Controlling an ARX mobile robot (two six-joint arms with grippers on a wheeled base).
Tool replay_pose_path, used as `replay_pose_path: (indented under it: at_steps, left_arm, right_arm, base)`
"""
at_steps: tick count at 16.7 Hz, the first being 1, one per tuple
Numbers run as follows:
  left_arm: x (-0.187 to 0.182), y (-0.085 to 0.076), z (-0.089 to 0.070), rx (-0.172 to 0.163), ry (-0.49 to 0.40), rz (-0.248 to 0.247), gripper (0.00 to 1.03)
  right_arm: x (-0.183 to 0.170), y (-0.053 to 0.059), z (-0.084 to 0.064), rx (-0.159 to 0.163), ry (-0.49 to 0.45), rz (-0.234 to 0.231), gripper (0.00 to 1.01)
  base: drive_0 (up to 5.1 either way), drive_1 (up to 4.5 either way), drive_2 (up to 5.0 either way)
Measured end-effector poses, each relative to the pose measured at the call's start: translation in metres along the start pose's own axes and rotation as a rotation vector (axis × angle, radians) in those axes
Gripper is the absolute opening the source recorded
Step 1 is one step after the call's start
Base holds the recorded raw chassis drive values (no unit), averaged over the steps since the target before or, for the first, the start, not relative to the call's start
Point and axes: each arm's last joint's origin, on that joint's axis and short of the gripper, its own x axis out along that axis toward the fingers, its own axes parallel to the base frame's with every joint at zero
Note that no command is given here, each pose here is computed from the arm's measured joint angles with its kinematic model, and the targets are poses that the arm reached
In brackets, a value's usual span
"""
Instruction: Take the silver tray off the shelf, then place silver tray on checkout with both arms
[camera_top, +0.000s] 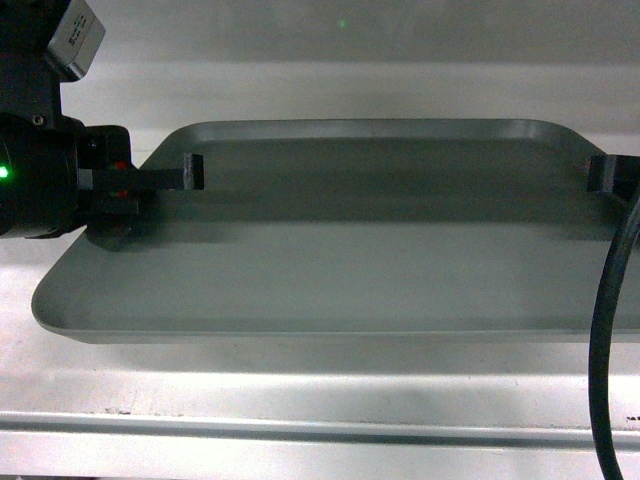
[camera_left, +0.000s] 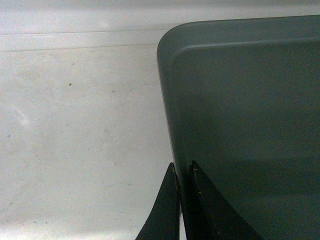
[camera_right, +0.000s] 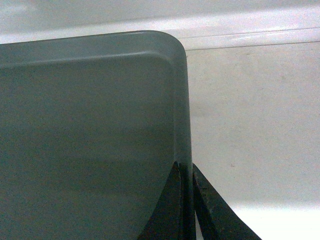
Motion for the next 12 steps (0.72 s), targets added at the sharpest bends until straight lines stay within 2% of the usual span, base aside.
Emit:
replay_pose_path:
  at_steps: [12]
  left_arm:
    - [0.0001,0.0,0.0003,0.0,-0.003,0.0,0.03]
  right_arm:
    - [0.0,-0.0001,-0.0003,0.002,0.005,-0.001,0.03]
  base:
    - [0.0,0.0,0.0]
